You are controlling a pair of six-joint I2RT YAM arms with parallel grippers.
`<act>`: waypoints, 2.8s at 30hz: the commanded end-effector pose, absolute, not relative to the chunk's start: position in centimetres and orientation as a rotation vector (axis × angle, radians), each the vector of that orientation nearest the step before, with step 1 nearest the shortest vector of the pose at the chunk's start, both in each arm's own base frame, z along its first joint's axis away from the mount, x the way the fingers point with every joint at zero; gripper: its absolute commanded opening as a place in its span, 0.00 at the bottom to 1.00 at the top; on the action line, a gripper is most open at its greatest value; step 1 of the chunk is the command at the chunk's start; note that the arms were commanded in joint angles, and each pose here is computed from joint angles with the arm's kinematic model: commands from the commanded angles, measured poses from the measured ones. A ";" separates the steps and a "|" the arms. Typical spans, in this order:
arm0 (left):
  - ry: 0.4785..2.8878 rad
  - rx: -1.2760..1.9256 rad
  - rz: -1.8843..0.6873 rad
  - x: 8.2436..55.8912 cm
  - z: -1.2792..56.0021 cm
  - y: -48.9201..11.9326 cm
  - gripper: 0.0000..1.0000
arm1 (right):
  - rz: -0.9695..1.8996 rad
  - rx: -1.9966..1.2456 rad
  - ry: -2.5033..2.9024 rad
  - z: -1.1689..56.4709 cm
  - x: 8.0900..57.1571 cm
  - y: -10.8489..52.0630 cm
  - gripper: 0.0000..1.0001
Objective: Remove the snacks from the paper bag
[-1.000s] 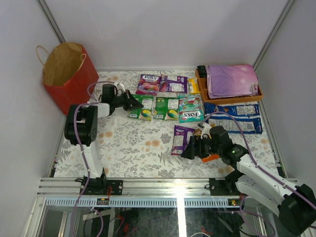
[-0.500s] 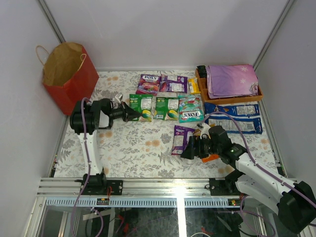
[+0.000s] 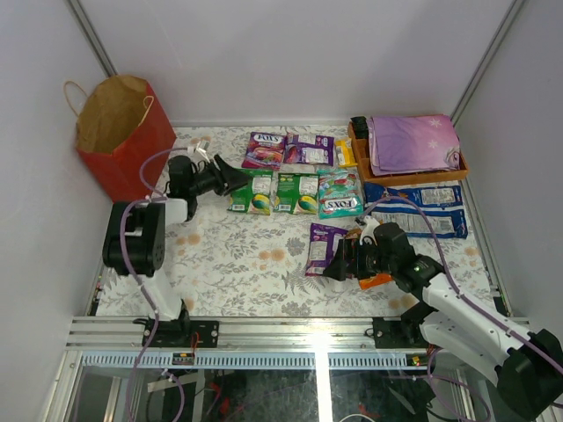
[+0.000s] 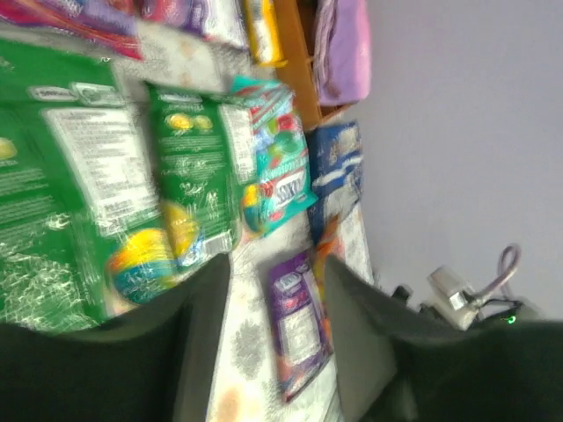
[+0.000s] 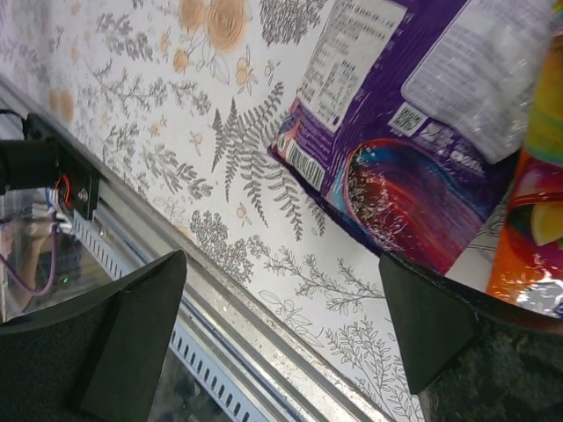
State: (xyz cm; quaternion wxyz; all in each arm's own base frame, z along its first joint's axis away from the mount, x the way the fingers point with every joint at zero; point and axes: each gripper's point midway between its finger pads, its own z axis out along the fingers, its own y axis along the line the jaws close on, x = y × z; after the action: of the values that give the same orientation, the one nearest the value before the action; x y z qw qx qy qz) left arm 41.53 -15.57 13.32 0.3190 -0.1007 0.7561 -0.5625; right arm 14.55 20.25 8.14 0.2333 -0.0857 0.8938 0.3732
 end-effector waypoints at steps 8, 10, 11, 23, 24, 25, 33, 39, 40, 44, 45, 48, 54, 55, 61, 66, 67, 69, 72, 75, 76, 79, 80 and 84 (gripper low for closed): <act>2.168 0.033 -1.107 30.8 12.9 -28.8 0.86 | 0.807 -0.114 2.230 13.6 18.6 17.7 0.99; 2.197 0.057 -1.121 28.3 11.3 -30.3 0.85 | 0.800 -0.106 2.205 14.2 18.5 17.3 0.99; 2.225 0.062 -1.119 27.3 10.1 -30.6 0.85 | 0.799 -0.103 2.196 14.3 18.4 17.2 0.99; 2.387 0.185 -1.097 22.7 3.1 -33.3 0.80 | 0.825 -0.100 2.194 14.1 17.0 16.6 0.99; 2.397 0.181 -1.126 22.4 2.8 -33.7 0.79 | 0.829 -0.099 2.195 14.1 17.0 16.7 0.99; 2.397 0.190 -1.162 22.2 2.5 -34.2 0.78 | 0.833 -0.099 2.196 14.1 16.9 16.7 0.99; 2.392 0.046 -1.496 20.4 0.9 -36.5 0.73 | 0.855 -0.098 2.181 14.4 16.7 16.8 0.99; 2.287 -0.090 -1.745 19.4 1.5 -37.0 0.66 | 0.884 -0.094 2.189 13.9 16.4 17.1 0.99; 2.264 -0.109 -1.777 19.4 1.8 -37.0 0.61 | 0.891 -0.095 2.189 13.9 16.3 17.2 0.99; 2.215 -0.159 -1.837 19.7 2.3 -37.2 0.38 | 0.913 -0.091 2.191 13.8 16.2 17.4 0.99; 2.214 -0.168 -1.832 19.8 2.3 -37.3 0.35 | 0.914 -0.091 2.191 13.7 16.2 17.4 0.99; 2.228 -0.186 -1.777 20.5 1.9 -37.3 0.23 | 0.914 -0.092 2.188 13.8 16.2 17.4 0.99; 2.276 -0.188 -1.609 21.8 1.3 -37.0 0.00 | 0.910 -0.087 2.188 13.7 16.0 17.2 0.99; 2.280 -0.189 -1.583 22.0 1.4 -36.8 0.00 | 0.912 -0.087 2.187 13.7 16.0 17.2 0.99; 2.292 -0.196 -1.412 22.3 2.6 -34.7 0.00 | 0.909 -0.087 2.193 13.4 16.0 17.3 0.99; 2.334 -0.142 -1.265 22.5 3.6 -32.3 0.00 | 0.908 -0.089 2.208 13.1 16.1 17.4 0.99; 2.349 -0.126 -1.241 22.7 3.8 -31.8 0.00 | 0.910 -0.091 2.208 13.1 16.1 17.4 0.99; 2.413 -0.081 -1.173 23.0 3.5 -30.7 0.00 | 0.912 -0.094 2.210 13.1 16.1 17.5 0.99; 2.530 -0.022 -0.984 23.5 2.4 -28.6 0.00 | 0.914 -0.101 2.212 13.0 16.0 17.5 0.99; 2.591 -0.022 -0.820 23.9 1.2 -26.5 0.00 | 0.916 -0.108 2.214 12.8 15.9 17.5 0.99; 2.587 -0.024 -0.820 24.0 1.2 -26.4 0.00 | 0.918 -0.111 2.214 12.8 15.9 17.5 0.99; 2.544 -0.027 -0.896 24.2 2.4 -27.2 0.00 | 0.941 -0.096 2.198 12.6 16.2 17.9 0.99; 2.526 -0.027 -0.921 24.3 2.9 -27.4 0.00 | 0.953 -0.075 2.197 12.5 16.4 18.1 0.99; 2.461 -0.025 -0.980 24.4 4.8 -27.9 0.00 | 0.878 0.030 2.209 10.2 18.9 18.1 1.00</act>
State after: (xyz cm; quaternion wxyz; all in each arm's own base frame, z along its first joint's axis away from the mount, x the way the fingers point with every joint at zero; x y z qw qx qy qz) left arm 24.62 -28.09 3.30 0.2278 -0.0236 0.9085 -0.3496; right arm 16.32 17.51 10.63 0.3476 -0.0199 0.8715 0.3453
